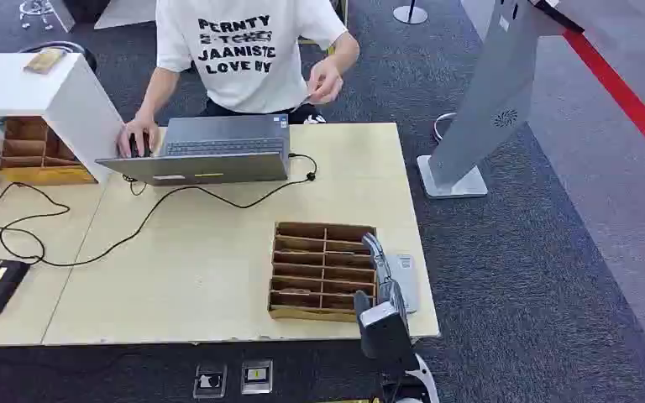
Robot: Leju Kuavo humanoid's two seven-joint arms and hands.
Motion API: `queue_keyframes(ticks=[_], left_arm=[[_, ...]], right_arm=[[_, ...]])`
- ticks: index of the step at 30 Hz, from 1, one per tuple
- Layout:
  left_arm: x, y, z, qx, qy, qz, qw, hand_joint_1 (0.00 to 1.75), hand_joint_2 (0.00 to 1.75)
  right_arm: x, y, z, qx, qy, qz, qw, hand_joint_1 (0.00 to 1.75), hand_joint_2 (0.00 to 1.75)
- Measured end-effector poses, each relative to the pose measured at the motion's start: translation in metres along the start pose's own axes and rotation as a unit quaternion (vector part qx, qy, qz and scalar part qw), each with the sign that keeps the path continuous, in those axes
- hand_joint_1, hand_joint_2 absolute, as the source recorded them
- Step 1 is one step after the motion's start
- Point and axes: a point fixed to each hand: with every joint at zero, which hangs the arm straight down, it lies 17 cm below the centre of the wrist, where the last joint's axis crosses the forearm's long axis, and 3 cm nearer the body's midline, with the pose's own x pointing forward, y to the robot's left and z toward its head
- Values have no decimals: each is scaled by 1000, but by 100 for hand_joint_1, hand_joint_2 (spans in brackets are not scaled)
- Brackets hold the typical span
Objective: Pass the card to the sensor for recognition and then transmit it.
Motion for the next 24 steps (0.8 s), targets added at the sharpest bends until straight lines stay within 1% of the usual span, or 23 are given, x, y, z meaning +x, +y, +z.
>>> queue_keyframes(ticks=[8, 9, 24], left_arm=[[0, 1, 0, 2, -1, 4, 1000, 0, 0], [0, 1, 0, 2, -1, 4, 1000, 0, 0], [0, 1, 0, 3, 0, 7, 1000, 0, 0]], right_arm=[[1, 0, -2, 2, -2, -1, 1000, 0, 0], [2, 1, -2, 2, -2, -1, 1000, 0, 175], [6, 1, -8, 8, -11, 1, 1000, 0, 175]])
